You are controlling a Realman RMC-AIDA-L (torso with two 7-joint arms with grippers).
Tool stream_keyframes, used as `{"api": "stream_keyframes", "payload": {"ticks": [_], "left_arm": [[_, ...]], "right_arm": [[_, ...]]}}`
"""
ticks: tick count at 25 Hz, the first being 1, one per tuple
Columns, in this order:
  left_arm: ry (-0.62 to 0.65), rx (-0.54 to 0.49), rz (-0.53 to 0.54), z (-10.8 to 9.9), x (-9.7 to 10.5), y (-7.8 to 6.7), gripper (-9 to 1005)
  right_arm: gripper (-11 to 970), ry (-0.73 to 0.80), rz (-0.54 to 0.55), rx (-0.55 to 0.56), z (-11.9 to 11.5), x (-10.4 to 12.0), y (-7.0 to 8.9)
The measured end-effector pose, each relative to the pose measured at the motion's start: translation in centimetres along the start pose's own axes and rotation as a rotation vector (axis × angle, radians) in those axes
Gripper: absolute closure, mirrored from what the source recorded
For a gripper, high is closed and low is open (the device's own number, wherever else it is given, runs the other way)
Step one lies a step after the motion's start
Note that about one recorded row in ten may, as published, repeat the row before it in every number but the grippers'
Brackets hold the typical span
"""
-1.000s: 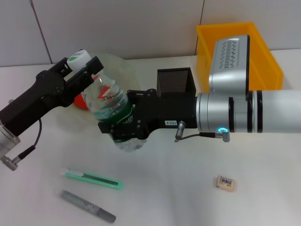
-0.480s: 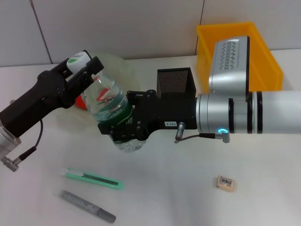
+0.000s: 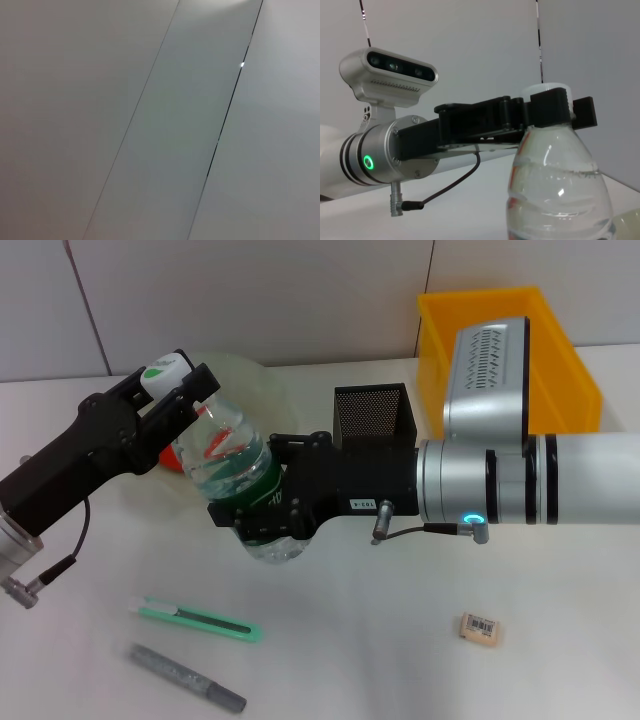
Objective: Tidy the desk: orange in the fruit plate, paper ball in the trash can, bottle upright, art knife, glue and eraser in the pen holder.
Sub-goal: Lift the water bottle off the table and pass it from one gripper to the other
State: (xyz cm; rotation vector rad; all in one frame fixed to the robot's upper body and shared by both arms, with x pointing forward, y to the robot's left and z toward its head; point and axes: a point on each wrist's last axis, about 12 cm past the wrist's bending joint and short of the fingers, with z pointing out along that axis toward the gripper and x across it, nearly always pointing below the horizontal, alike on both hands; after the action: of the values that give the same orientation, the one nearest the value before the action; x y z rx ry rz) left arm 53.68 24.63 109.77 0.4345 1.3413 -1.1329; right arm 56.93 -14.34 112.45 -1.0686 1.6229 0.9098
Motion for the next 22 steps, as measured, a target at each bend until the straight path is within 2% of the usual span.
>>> {"api": "stream_keyframes", "payload": {"ticks": [22], "left_arm": [[0.014,0.008,-0.005,0.17,0.13,-0.06,558]], "right_arm": [[194,0.044,0.042,-0.003,-0.01,0.16,-0.13]]}}
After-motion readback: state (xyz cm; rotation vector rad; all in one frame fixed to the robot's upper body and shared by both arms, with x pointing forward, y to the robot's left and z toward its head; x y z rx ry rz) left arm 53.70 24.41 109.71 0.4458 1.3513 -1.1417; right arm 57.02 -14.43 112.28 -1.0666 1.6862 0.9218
